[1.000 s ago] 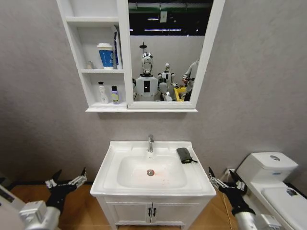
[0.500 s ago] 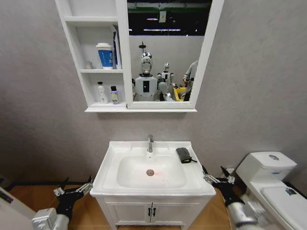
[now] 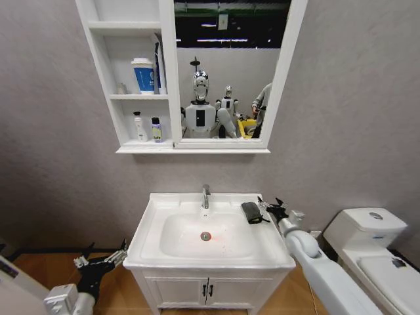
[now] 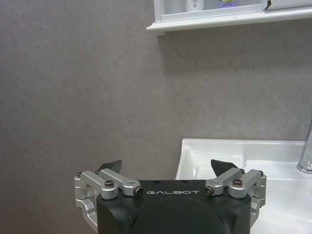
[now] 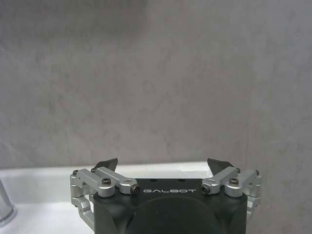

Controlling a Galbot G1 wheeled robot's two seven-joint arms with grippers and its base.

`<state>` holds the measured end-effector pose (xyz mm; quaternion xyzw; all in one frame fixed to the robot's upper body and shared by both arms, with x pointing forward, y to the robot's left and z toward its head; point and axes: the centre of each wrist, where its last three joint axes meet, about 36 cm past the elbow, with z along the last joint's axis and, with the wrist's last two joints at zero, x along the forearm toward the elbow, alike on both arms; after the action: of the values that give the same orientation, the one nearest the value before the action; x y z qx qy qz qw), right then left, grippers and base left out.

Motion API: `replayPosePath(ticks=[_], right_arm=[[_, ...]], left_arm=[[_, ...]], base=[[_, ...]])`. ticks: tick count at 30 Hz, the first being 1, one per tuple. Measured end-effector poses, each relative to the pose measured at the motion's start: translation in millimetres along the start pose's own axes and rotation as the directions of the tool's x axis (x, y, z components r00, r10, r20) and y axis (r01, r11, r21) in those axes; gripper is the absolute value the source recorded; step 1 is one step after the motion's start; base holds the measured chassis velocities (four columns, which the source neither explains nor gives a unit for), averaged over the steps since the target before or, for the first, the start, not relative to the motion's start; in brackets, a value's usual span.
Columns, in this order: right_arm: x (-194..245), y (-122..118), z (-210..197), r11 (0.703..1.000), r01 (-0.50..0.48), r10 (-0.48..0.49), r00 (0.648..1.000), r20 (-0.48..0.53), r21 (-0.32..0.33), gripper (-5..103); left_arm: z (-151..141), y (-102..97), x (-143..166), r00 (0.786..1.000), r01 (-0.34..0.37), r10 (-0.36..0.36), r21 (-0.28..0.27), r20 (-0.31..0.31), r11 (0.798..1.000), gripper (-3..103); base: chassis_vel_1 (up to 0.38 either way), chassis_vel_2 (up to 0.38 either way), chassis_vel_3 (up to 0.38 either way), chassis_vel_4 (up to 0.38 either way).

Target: Move facial cleanser and shampoo from washbasin to cabinet, then wipe washbasin with towel.

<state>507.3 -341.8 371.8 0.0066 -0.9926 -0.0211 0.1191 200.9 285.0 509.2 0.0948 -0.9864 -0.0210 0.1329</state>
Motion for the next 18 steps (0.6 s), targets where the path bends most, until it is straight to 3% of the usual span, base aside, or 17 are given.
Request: replayPosePath(ticks=[10,18], right_arm=[[-38,18,38,0.997,0.050,-0.045,0.995,-0.091,0.058,100],[-29,7,53,0.998,-0.004,0.013,0.991,-0.132,0.069,100]], left_arm=[[0,0.0,0,1.000,0.000,0.000,0.000,0.000,1.000,100],[0,0.0,0,1.000,-0.001,0.001,0.001,0.000,1.000,100]], base=[[0.000,0.000,0.000,0.000],[0.000,0.000,0.000,0.000]])
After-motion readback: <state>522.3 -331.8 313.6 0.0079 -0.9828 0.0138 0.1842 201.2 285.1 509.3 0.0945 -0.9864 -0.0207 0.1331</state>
